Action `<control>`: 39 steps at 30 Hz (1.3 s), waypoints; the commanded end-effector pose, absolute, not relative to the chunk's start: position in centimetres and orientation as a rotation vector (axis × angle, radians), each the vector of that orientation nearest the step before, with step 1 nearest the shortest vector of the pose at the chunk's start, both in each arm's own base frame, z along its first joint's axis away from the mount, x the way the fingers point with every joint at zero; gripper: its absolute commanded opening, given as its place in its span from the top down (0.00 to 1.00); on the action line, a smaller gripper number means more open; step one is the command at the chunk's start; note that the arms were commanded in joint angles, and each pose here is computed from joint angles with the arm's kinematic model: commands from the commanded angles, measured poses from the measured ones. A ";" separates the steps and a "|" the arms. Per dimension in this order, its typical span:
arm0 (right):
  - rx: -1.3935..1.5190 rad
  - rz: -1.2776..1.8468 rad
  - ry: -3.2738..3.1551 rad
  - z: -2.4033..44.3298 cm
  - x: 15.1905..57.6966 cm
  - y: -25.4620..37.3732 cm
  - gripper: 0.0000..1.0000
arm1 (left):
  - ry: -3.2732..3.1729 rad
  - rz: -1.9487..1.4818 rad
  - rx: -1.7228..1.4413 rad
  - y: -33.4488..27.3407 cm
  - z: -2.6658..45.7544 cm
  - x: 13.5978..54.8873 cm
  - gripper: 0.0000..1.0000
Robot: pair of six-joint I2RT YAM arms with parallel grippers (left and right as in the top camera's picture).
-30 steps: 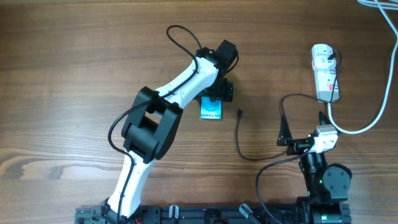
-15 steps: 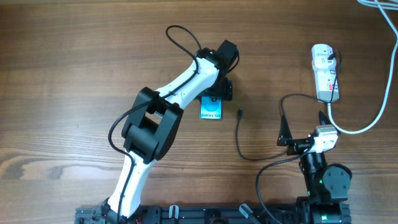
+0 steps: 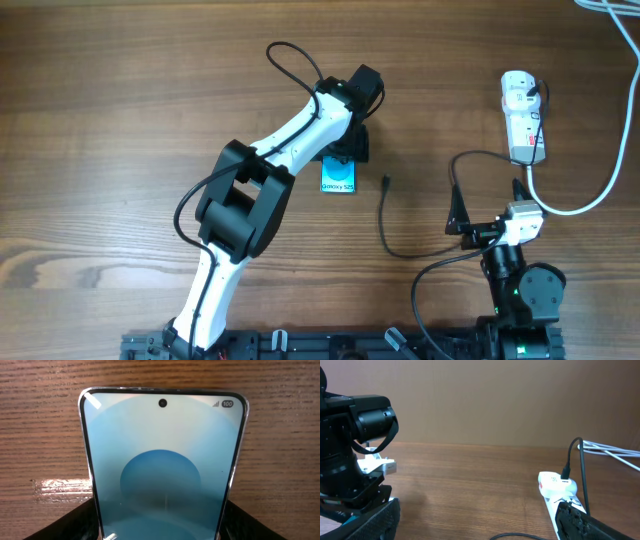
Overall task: Plug charger to phone and switch on socket
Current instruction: 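Lower the left gripper and close it on the phone's long edges, then lift the phone upright with the left gripper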
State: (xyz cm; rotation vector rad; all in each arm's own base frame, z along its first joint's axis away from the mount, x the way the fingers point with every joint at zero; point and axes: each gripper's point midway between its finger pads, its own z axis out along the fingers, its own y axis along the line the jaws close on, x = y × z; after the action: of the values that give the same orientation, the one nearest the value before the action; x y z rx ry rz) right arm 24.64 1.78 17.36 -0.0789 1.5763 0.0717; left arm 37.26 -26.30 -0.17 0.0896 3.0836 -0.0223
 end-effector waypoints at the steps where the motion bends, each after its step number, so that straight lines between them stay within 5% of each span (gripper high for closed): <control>1: -0.067 0.071 1.571 17.5 24.6 1.7 0.00 | 3.181 -0.013 0.072 -26.0 -1.6 35.0 0.30; 6: -0.067 0.071 1.571 17.5 24.6 1.7 0.00 | 3.158 -0.307 0.025 -27.5 3.5 35.5 0.30; 19: -0.067 0.071 1.571 17.5 24.6 1.7 0.00 | 2.698 -2.215 -0.116 -27.6 25.0 35.7 0.32; 26: -0.067 0.071 1.572 17.4 24.6 1.7 0.00 | 2.660 -2.391 -0.554 -23.7 26.6 38.0 0.37; 39: -0.067 0.071 1.571 17.5 24.6 1.7 0.00 | 2.640 -2.530 -0.894 -21.9 27.9 38.8 0.40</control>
State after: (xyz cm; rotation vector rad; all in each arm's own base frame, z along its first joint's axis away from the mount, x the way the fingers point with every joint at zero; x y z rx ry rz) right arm 24.64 1.77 17.37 -0.0786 1.5763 0.0714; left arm 38.55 -23.39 25.87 -0.8961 2.7211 -2.4436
